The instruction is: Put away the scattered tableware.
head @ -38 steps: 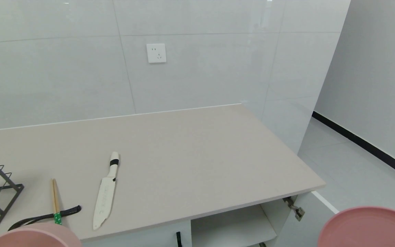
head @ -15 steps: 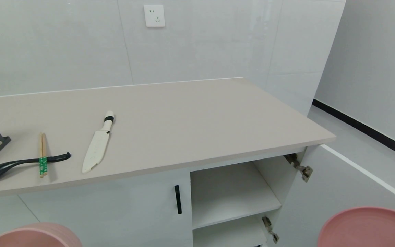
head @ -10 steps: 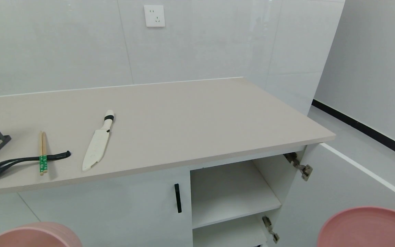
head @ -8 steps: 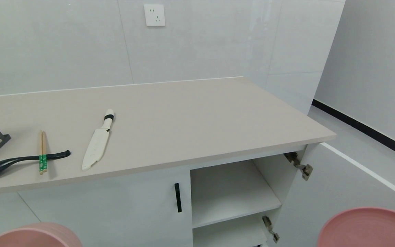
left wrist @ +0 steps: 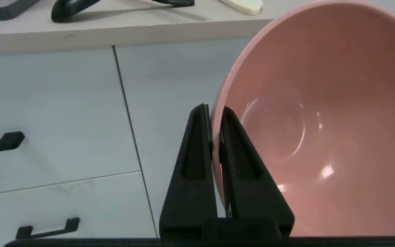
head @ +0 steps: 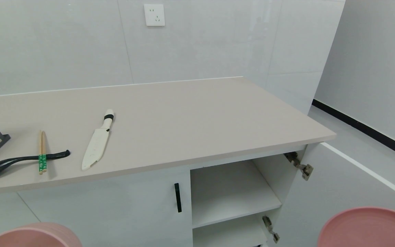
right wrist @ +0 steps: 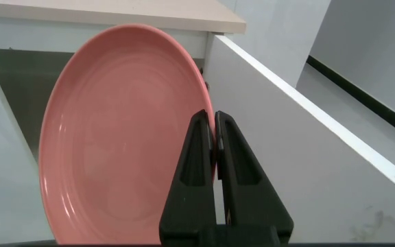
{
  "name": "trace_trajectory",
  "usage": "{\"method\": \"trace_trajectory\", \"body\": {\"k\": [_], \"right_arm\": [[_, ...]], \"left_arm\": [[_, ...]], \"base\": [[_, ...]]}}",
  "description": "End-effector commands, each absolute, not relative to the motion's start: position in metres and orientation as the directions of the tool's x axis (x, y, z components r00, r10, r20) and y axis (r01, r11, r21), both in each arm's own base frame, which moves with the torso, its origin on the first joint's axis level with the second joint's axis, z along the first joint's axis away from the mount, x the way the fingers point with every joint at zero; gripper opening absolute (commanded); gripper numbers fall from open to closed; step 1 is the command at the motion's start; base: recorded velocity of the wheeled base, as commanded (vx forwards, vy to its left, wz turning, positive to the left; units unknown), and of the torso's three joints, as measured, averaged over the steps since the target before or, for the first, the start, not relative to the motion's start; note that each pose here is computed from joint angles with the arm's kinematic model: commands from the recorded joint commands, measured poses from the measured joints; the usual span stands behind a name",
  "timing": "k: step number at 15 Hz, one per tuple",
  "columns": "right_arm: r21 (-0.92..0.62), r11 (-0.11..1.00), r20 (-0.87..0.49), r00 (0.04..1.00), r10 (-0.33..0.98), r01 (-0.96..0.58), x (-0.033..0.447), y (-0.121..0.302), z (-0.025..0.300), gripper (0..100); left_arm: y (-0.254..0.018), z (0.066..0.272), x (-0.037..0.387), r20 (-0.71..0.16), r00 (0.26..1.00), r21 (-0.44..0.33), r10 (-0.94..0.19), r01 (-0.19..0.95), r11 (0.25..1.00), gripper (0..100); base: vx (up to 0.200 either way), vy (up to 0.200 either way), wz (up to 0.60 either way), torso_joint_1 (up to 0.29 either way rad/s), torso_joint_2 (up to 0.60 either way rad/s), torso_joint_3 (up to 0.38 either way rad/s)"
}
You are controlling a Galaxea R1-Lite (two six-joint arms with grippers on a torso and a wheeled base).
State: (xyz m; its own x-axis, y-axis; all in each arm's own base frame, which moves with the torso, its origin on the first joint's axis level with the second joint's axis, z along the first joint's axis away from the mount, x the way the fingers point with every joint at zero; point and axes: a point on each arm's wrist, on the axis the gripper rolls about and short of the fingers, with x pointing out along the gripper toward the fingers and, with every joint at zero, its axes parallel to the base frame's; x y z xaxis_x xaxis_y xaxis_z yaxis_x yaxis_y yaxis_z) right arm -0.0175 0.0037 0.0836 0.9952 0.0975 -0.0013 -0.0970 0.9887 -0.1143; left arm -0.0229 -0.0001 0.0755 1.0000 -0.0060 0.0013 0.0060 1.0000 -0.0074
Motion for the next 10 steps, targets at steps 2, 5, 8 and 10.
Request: {"method": "trace_trajectory", "body": {"k": [2,5,8,10], "right_arm": [[-0.114,0.988,-0.003,0.995,0.1,-0.099,-0.0174,0.0037,0.0836,0],[-0.114,0.989,-0.003,0.995,0.098,-0.098,-0.0174,0.0037,0.0836,0],[-0.107,0.989,-0.003,0.995,0.101,-0.101,-0.0174,0.0037,0.0836,0],[-0.105,0.989,-0.003,0.995,0.101,-0.101,-0.0174,0.0037,0.0836,0]], "left_arm": [[-0.0001,0.0755,-0.0228,0.0,1.0,-0.008,-0.005,0.005,1.0,0],[-0.0001,0.0755,-0.0228,0.0,1.0,-0.008,-0.006,0.006,1.0,0],[-0.0001,0.0755,-0.0228,0.0,1.0,-0.008,-0.006,0.006,1.0,0],[-0.0001,0.0753,-0.0228,-0.002,1.0,-0.008,-0.006,0.006,1.0,0]], "base": [[0.0,0.0,0.0,-0.227,0.12,-0.117],[0.0,0.0,0.0,-0.437,0.17,-0.261],[0.0,0.0,0.0,-0.487,0.16,-0.328],[0.0,0.0,0.0,-0.198,0.06,-0.136]]}}
